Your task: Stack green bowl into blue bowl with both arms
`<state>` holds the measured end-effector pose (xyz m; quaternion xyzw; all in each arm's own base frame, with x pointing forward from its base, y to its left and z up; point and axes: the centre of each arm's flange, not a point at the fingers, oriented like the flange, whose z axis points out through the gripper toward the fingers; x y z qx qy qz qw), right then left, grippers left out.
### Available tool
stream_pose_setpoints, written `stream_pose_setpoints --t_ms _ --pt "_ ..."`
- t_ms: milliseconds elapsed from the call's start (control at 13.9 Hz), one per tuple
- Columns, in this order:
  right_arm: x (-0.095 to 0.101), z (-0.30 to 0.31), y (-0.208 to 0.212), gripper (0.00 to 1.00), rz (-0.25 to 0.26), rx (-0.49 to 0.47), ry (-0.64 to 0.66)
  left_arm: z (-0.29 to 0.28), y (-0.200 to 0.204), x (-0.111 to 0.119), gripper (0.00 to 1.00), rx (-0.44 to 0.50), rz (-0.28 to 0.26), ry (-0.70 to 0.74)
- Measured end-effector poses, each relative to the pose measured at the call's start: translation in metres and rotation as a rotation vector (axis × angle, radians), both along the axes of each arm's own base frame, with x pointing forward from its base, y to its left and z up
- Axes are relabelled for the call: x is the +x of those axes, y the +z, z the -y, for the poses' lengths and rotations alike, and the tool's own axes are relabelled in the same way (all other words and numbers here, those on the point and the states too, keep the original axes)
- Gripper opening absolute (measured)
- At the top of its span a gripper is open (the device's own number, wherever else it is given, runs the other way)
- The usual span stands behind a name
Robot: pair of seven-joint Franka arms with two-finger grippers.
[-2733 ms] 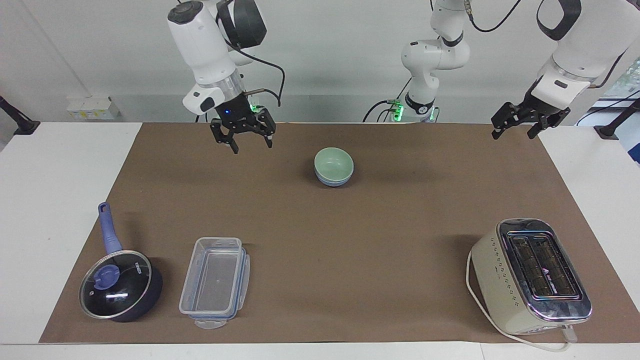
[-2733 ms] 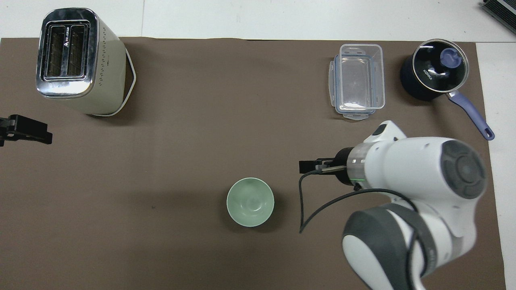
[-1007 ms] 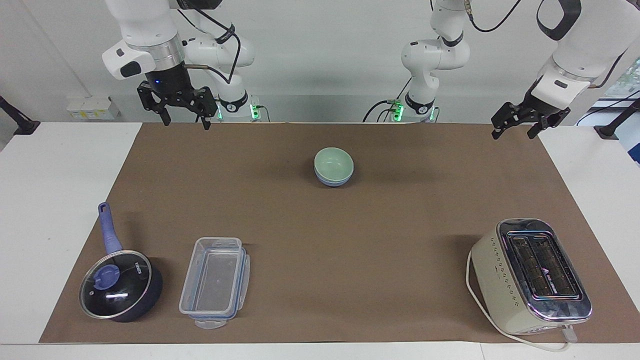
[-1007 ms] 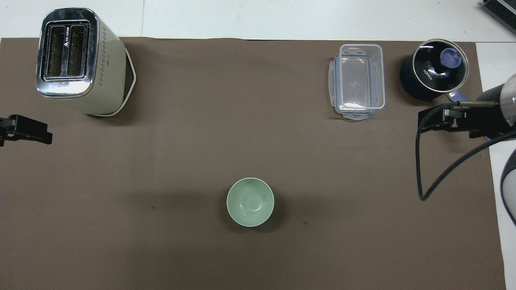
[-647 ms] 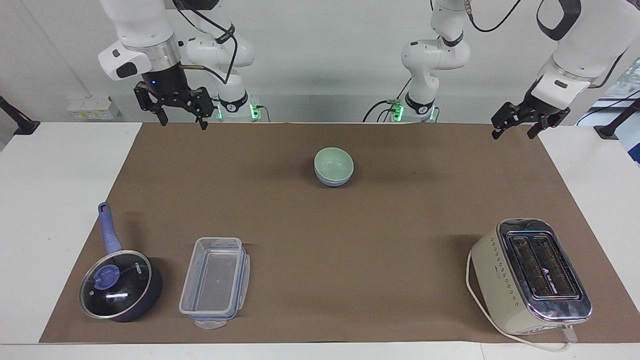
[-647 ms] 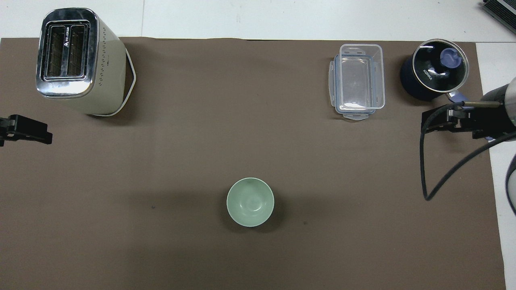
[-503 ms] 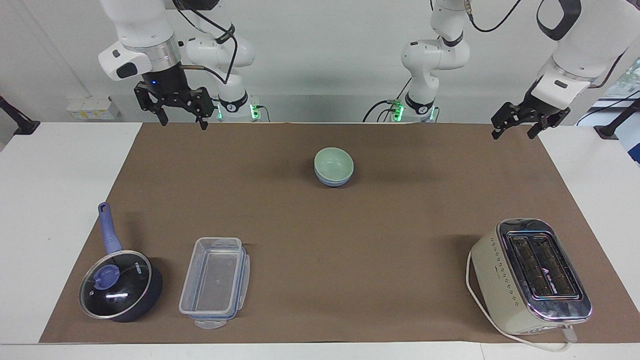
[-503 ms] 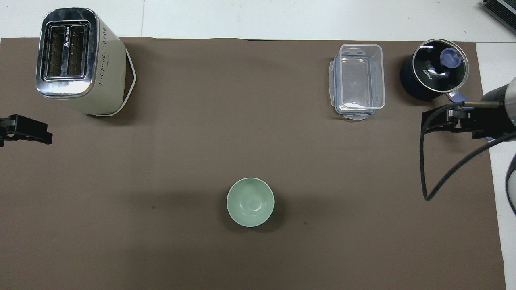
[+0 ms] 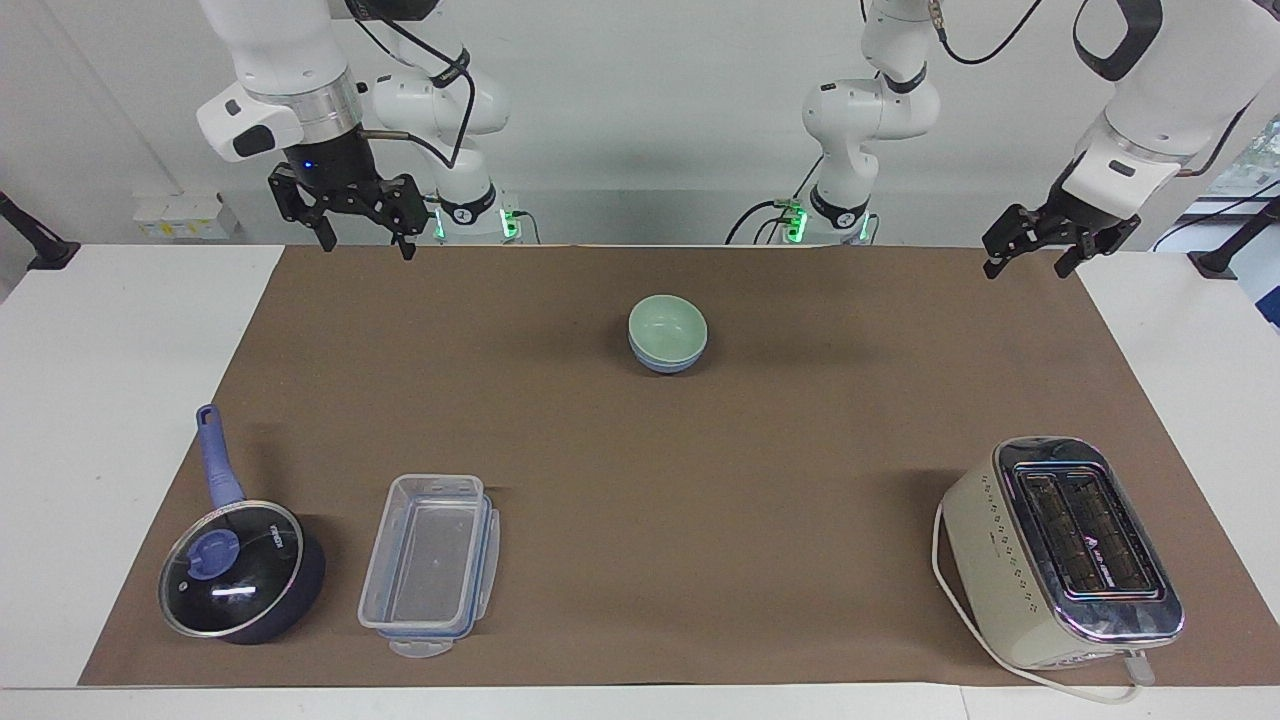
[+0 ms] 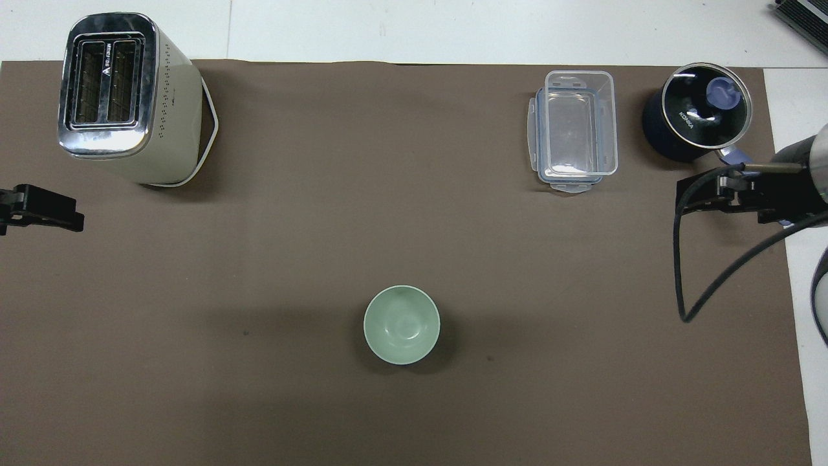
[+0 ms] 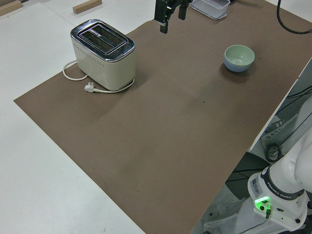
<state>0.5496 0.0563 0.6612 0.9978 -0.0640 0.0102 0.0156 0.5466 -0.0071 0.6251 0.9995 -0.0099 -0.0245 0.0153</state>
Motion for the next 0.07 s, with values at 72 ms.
stream_pose_setpoints --t_ms 72 --pt "0.0 0.0 0.0 1.0 0.0 0.0 0.0 0.0 0.0 0.0 1.0 0.0 0.0 0.0"
